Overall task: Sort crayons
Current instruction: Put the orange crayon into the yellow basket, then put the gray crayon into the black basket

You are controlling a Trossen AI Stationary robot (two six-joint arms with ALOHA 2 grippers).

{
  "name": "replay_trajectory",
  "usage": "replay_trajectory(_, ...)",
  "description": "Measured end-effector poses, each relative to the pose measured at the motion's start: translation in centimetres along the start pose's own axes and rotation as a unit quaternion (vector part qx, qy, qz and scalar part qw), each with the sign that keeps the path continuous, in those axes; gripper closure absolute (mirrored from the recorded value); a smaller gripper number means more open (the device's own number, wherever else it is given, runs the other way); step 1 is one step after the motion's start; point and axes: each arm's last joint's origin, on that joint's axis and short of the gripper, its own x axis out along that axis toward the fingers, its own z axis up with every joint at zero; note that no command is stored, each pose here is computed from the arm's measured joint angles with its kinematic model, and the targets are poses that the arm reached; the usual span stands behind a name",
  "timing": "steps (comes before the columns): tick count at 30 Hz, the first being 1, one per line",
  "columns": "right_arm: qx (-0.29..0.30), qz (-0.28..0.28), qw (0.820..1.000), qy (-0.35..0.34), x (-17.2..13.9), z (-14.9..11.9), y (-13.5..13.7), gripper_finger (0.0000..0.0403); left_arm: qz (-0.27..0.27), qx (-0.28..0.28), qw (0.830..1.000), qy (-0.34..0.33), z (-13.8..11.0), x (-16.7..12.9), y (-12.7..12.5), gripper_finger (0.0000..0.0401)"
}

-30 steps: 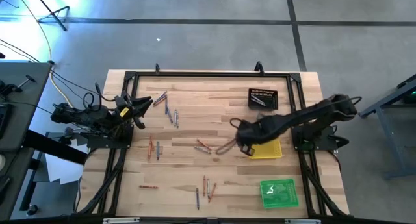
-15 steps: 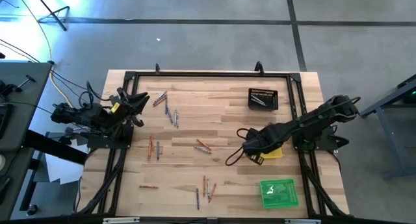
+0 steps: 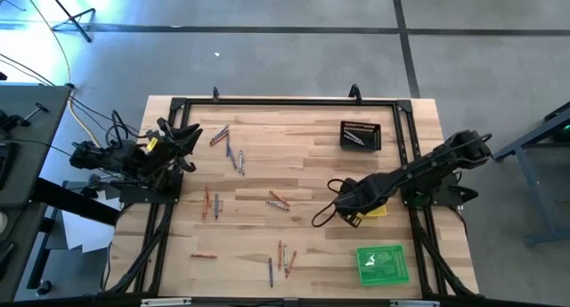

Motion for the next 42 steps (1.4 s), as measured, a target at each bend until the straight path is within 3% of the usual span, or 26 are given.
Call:
replay_trajectory(8, 0.002, 0.013, 0.999, 0.04, 0.0, -0.2, -0.1, 0.029, 0.0, 0.007, 1.0, -0.002, 0.0, 0.0, 0.0, 0.0327)
replay_trajectory(15, -0.001, 0.055, 0.998, 0.042, -2.2, 1.1, 0.5, 0.0294, 0.003, 0.015, 1.0, -0.012, 0.3, 0.0, 0.1, 0.0327)
replay_trajectory(18, -0.014, 0.085, 0.996, -0.022, -4.9, 2.6, 1.2, 0.0303, 0.005, 0.011, 1.0, -0.017, 0.4, 0.0, 0.1, 0.0327)
replay_trajectory(21, -0.035, 0.116, 0.982, -0.143, -7.8, 4.5, 2.3, 0.0312, 0.005, 0.019, 1.0, -0.017, 0.5, 0.0, 0.1, 0.0327)
replay_trajectory(24, -0.067, 0.165, 0.949, -0.261, -10.1, 6.2, 3.5, 0.0318, 0.006, 0.022, 1.0, -0.018, 0.5, 0.0, 0.1, 0.0327)
replay_trajectory(27, -0.112, 0.21, 0.912, -0.333, -10.9, 7.5, 4.5, 0.032, 0.005, 0.019, 1.0, -0.016, 0.4, 0.0, 0.1, 0.0327)
replay_trajectory(30, -0.145, 0.219, 0.891, -0.37, -10.3, 9.0, 5.0, 0.032, 0.002, 0.008, 1.0, -0.009, 0.2, 0.0, 0.1, 0.0327)
replay_trajectory(35, -0.198, 0.216, 0.88, -0.373, -7.4, 12.3, 5.9, 0.032, -0.004, -0.005, 1.0, -0.003, 0.1, 0.0, 0.0, 0.0327)
replay_trajectory(42, -0.213, 0.171, 0.9, -0.339, -2.4, 15.8, 5.6, 0.032, -0.006, -0.011, 1.0, -0.001, 0.0, 0.0, 0.0, 0.0327)
